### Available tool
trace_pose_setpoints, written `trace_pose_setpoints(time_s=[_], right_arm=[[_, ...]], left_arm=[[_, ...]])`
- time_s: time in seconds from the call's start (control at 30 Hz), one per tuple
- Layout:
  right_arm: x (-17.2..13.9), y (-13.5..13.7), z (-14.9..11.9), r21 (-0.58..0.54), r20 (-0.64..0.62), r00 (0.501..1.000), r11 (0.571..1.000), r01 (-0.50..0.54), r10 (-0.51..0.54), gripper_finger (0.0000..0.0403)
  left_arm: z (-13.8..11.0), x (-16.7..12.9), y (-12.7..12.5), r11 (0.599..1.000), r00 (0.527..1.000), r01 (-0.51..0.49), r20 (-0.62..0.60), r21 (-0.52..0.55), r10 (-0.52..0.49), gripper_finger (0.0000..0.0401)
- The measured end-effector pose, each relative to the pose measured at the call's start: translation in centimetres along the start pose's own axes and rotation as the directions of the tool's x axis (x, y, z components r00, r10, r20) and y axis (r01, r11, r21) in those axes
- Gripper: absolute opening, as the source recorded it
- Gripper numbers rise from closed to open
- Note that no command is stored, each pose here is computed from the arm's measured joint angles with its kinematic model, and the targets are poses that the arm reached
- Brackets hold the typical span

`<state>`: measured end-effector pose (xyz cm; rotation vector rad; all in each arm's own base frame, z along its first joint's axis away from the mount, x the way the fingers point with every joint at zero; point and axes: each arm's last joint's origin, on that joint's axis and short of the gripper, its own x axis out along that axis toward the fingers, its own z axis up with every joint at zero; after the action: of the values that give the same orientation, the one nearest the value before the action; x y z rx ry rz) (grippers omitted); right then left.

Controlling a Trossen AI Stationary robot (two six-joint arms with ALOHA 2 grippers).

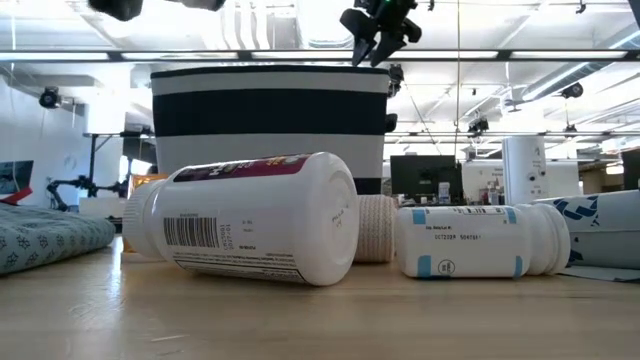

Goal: Pick & place medical supplies in basket/bin
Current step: Put the medium white pill bottle into the blue bin, then put the pink pill bottle into the blue bin

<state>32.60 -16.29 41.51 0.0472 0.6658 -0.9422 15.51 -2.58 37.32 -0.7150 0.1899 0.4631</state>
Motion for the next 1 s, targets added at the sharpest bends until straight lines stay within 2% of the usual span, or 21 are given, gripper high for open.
trace_pose_setpoints(time_s=[0.13, 0.23, 0.37, 0.47, 0.6, 0.67, 0.77, 0.83, 0.93, 1.0], right_arm=[[0.0, 0.0, 0.0, 0.009, 0.000, 1.000, 1.000, 0.001, -0.001, 0.0260], [0.0, 0.0, 0.0, 0.011, 0.000, 1.000, 1.000, 0.000, 0.000, 0.0260], [0.0, 0.0, -0.1, 0.026, -0.013, 1.000, 1.000, 0.000, 0.000, 0.0258], [-0.1, 0.1, -0.4, 0.029, -0.039, 0.999, 1.000, 0.001, 0.000, 0.0260], [-0.4, 0.5, -1.0, 0.007, -0.086, 0.996, 1.000, -0.002, 0.003, 0.0263], [-0.6, 0.7, -1.2, -0.009, -0.103, 0.995, 1.000, -0.007, 0.006, 0.0266], [-1.0, 1.1, -1.7, -0.021, -0.140, 0.990, 1.000, -0.011, 0.008, 0.0269], [-1.5, 1.0, -2.2, -0.003, -0.169, 0.985, 1.000, 0.022, -0.022, 0.0270], [-2.8, 0.5, -2.9, -0.005, -0.206, 0.972, 0.993, 0.116, -0.115, 0.0268], [-3.9, 0.0, -3.5, -0.015, -0.247, 0.959, 0.990, 0.140, -0.139, 0.0265]], left_arm=[[3.0, -0.1, 0.2, 0.984, 0.970, -0.160, 0.196, 0.072, 0.143, 0.0217], [4.8, 0.6, 0.7, 0.935, 0.891, -0.347, 0.337, 0.075, 0.304, 0.0227], [6.3, 2.3, 1.4, 0.856, 0.827, -0.497, 0.378, 0.146, 0.416, 0.0259], [7.0, 3.3, 1.9, 0.827, 0.821, -0.529, 0.363, 0.190, 0.442, 0.0285], [7.1, 4.1, 1.7, 0.788, 0.824, -0.547, 0.346, 0.283, 0.448, 0.0302], [7.0, 4.2, 1.3, 0.790, 0.841, -0.526, 0.334, 0.316, 0.426, 0.0304], [6.5, 3.5, 0.3, 0.837, 0.902, -0.414, 0.280, 0.357, 0.327, 0.0304], [6.2, 2.9, -0.3, 0.865, 0.941, -0.322, 0.229, 0.384, 0.249, 0.0304], [5.5, 2.3, -1.0, 0.887, 0.969, -0.229, 0.175, 0.400, 0.171, 0.0305], [5.2, 2.0, -1.3, 0.905, 0.976, -0.198, 0.162, 0.378, 0.146, 0.0305]])
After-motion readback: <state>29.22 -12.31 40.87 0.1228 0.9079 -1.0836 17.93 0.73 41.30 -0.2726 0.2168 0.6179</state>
